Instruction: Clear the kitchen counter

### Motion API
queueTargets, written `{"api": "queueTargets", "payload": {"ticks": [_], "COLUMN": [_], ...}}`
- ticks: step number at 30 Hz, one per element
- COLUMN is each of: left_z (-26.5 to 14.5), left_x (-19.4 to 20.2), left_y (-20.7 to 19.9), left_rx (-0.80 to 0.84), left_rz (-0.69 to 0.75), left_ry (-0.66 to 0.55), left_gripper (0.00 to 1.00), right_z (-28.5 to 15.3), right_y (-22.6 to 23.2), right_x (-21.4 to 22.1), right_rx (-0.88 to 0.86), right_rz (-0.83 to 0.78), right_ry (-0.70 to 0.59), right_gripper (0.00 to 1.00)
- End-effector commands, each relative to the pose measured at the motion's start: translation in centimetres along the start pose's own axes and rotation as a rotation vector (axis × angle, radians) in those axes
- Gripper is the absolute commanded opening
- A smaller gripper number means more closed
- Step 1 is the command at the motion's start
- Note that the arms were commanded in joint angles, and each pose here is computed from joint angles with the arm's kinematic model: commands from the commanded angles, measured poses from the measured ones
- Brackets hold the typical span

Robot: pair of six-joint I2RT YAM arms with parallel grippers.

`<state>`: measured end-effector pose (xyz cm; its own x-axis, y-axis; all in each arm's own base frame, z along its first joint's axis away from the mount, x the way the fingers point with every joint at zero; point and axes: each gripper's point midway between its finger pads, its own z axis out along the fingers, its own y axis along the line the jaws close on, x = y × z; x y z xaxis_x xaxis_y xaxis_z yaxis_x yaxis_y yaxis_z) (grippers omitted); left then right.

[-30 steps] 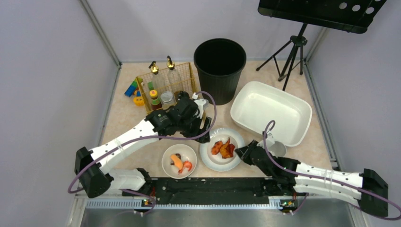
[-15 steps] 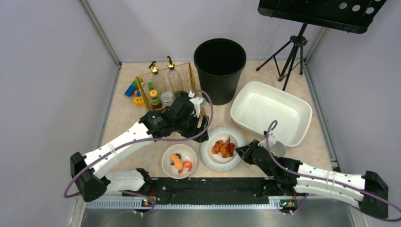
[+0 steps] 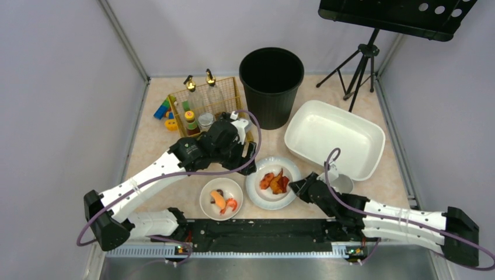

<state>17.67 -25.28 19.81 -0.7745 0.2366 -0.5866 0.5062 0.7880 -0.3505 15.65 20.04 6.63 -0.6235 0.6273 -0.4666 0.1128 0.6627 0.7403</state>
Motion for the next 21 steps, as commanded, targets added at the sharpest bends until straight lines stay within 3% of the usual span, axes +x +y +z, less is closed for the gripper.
{"api": "queueTargets", "payload": {"ticks": [1,21], "left_z": [-0.9,-0.4], "left_x": [-0.9,-0.5], "left_y": [-0.4,0.0], "left_rx": [0.015,0.001], "left_rz": [-0.002,-0.003], "left_ry": [-0.045,-0.036], "left_gripper": [0.79,0.79], "right_z": [-0.2,1.7], "right_y": [5.7,-0.6], "right_x": [-1.1,2.8], "right_rx": [-0.168,-0.002], "right_rz": [0.172,0.164], "right_ry": [-0.028,0.065], "right_gripper": [0.00,0.00]}}
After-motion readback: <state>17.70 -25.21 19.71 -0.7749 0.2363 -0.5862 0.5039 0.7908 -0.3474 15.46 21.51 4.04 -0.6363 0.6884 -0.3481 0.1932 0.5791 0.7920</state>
